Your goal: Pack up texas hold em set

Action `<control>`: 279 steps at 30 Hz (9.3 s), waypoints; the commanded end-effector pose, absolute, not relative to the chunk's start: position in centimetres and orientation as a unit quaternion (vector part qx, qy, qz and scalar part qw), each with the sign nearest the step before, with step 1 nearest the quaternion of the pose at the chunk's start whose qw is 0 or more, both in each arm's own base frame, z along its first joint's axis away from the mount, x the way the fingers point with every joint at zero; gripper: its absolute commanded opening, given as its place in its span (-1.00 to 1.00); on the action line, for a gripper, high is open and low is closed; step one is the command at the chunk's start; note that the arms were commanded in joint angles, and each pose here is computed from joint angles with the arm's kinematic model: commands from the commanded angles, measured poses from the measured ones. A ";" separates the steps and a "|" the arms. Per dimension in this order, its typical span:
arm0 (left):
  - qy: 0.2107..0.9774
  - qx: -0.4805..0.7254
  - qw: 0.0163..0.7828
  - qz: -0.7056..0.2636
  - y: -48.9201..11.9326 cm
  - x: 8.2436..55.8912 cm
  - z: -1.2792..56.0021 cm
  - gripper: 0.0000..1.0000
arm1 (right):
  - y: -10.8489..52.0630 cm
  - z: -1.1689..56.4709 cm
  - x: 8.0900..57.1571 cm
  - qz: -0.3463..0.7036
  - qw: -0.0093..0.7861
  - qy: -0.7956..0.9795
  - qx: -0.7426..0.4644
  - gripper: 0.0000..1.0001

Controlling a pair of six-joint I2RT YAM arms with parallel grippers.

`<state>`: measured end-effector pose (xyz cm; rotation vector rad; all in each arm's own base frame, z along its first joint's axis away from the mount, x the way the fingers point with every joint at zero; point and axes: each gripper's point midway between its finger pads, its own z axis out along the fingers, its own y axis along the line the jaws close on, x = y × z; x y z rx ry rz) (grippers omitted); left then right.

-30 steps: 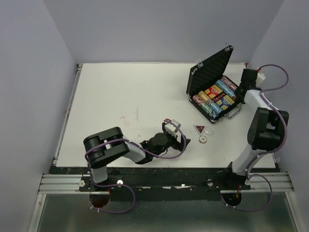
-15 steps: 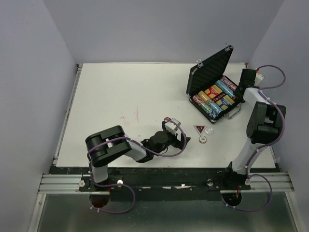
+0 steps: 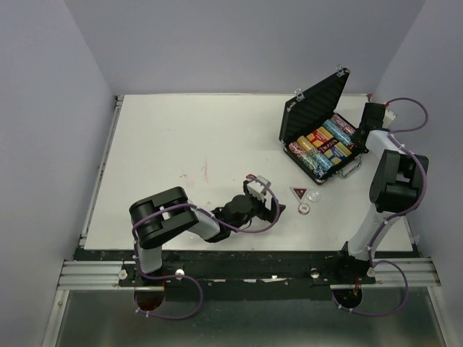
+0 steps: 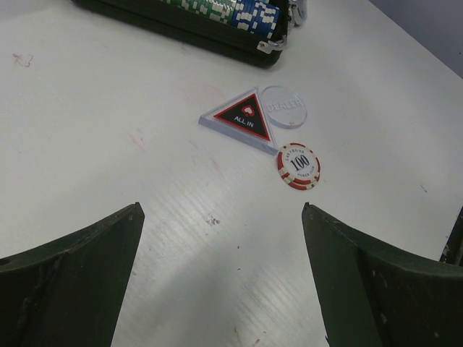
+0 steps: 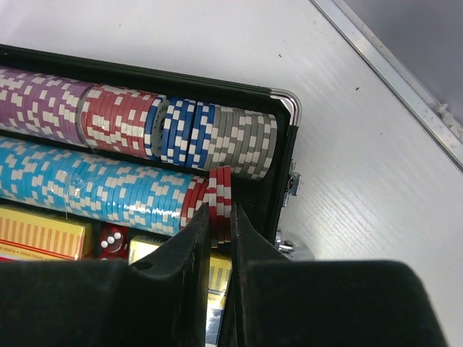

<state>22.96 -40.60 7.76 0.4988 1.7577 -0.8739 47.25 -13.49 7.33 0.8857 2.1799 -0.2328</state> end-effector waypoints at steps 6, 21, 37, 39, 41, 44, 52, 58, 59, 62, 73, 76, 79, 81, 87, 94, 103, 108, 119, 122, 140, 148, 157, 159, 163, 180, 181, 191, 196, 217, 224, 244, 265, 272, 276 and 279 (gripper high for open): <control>0.728 0.208 0.527 -0.386 -41.4 23.0 8.2 0.97 | -12.1 7.8 48.4 -0.051 0.381 0.858 0.341 -0.42; 0.728 0.206 0.524 -0.391 -41.5 23.2 8.1 0.97 | -12.2 8.5 47.7 -0.055 0.383 0.857 0.341 -0.27; 0.727 0.207 0.526 -0.391 -41.4 23.2 8.1 0.98 | -12.2 9.2 47.5 -0.058 0.389 0.854 0.340 -0.07; 0.726 0.207 0.526 -0.391 -41.5 23.2 8.3 0.98 | -12.2 9.6 47.4 -0.057 0.392 0.853 0.340 0.00; 0.729 0.208 0.523 -0.388 -41.6 23.2 8.1 0.97 | -12.1 10.1 47.3 -0.054 0.396 0.852 0.339 0.09; 0.734 0.210 0.523 -0.379 -41.8 23.3 8.2 0.97 | -11.7 11.2 47.1 -0.045 0.410 0.849 0.331 0.21; 0.764 0.255 0.514 -0.294 -44.8 22.5 8.5 0.88 | -8.5 15.2 45.1 0.034 0.444 0.839 0.313 0.29; 0.788 0.305 0.474 -0.249 -47.9 20.8 7.2 0.85 | -6.1 16.7 41.4 0.079 0.461 0.832 0.299 0.34; 0.792 0.311 0.467 -0.241 -48.4 20.7 7.1 0.83 | -5.7 17.2 40.8 0.087 0.465 0.829 0.297 0.34; 0.803 0.326 0.452 -0.212 -49.4 20.5 6.3 0.76 | -4.9 18.1 39.3 0.103 0.476 0.824 0.289 0.41; 0.828 0.348 0.411 -0.158 -51.1 20.5 3.8 0.55 | -3.8 21.8 36.1 0.121 0.525 0.796 0.274 0.49; 0.833 0.341 0.411 -0.145 -50.8 20.9 3.5 0.53 | -3.6 21.5 35.8 0.123 0.524 0.798 0.273 0.49; 0.836 0.339 0.409 -0.140 -50.8 20.9 3.4 0.53 | -3.6 21.0 35.6 0.122 0.519 0.801 0.273 0.49; 0.837 0.340 0.405 -0.138 -51.0 21.0 3.3 0.53 | -3.5 20.7 35.5 0.123 0.517 0.803 0.271 0.50; 0.839 0.348 0.394 -0.138 -51.5 21.0 2.9 0.46 | -3.3 20.3 35.3 0.128 0.512 0.805 0.270 0.50; 0.853 0.335 0.373 -0.146 -51.0 21.4 2.0 0.36 | -3.1 20.2 35.1 0.132 0.510 0.807 0.268 0.50; 0.862 0.333 0.346 -0.162 -50.9 21.6 1.6 0.30 | -3.1 20.2 35.0 0.130 0.510 0.808 0.267 0.50; 0.865 0.334 0.336 -0.168 -51.1 21.6 1.5 0.24 | -3.1 20.1 35.0 0.128 0.509 0.809 0.266 0.50; 0.879 0.329 0.311 -0.151 -50.3 21.4 0.1 -0.13 | -3.0 19.7 34.7 0.128 0.504 0.812 0.263 0.49; 0.886 0.313 0.303 -0.156 -49.5 21.8 -0.1 -0.21 | -2.6 19.0 34.3 0.134 0.497 0.817 0.260 0.50; 0.893 0.238 0.299 -0.238 -46.3 23.4 -0.4 -0.24 | 5.6 6.0 29.0 0.293 0.297 0.867 0.274 0.39; 0.893 0.234 0.296 -0.247 -46.0 23.4 -0.5 -0.24 | 9.6 2.8 25.7 0.326 0.223 0.880 0.263 0.32; 0.892 0.226 0.297 -0.255 -45.8 23.6 -0.3 -0.24 | 10.6 1.5 24.4 0.337 0.201 0.879 0.272 0.24; 0.891 0.225 0.298 -0.257 -45.7 23.6 -0.3 -0.24 | 10.7 1.4 24.3 0.341 0.200 0.876 0.276 0.19; 0.889 0.224 0.299 -0.266 -45.8 23.6 -0.2 -0.24 | 10.9 0.9 24.2 0.342 0.195 0.876 0.279 0.09; 0.878 0.232 0.303 -0.287 -46.1 23.2 0.4 -0.24 | 11.0 -0.8 24.1 0.338 0.194 0.878 0.279 -0.60; 0.879 0.232 0.303 -0.287 -46.0 23.2 0.4 -0.24 | 11.0 -0.7 24.1 0.336 0.195 0.878 0.279 -0.64; 0.875 0.228 0.313 -0.291 -45.7 23.3 0.7 0.15 | 10.5 0.3 24.6 0.328 0.225 0.877 0.268 -0.99; 0.869 0.226 0.323 -0.300 -45.4 23.1 1.2 0.50 | 10.1 1.1 25.0 0.321 0.249 0.875 0.262 -0.99; 0.775 0.245 0.465 -0.352 -41.5 20.4 8.8 0.84 | 4.2 11.7 31.2 0.164 0.387 0.881 0.217 -0.99; 0.760 0.229 0.503 -0.342 -39.0 20.7 10.1 0.84 | -1.5 16.0 35.5 0.047 0.441 0.863 0.241 -0.99; 0.747 0.248 0.506 -0.352 -39.7 20.4 9.3 0.84 | -14.0 15.4 43.7 -0.112 0.466 0.817 0.320 -0.99; 0.752 0.256 0.496 -0.351 -40.6 20.5 8.7 0.84 | -15.2 8.4 46.6 -0.126 0.406 0.846 0.320 -0.99; 0.750 0.261 0.494 -0.353 -40.8 20.4 8.6 0.84 | -14.9 7.5 47.0 -0.116 0.395 0.850 0.328 -0.87; 0.750 0.261 0.494 -0.353 -40.8 20.4 8.6 0.84 | -14.8 7.7 47.0 -0.113 0.397 0.848 0.331 -0.65; 0.750 0.263 0.493 -0.354 -41.1 20.4 8.6 0.84 | -14.8 7.9 46.9 -0.113 0.399 0.847 0.332 -0.55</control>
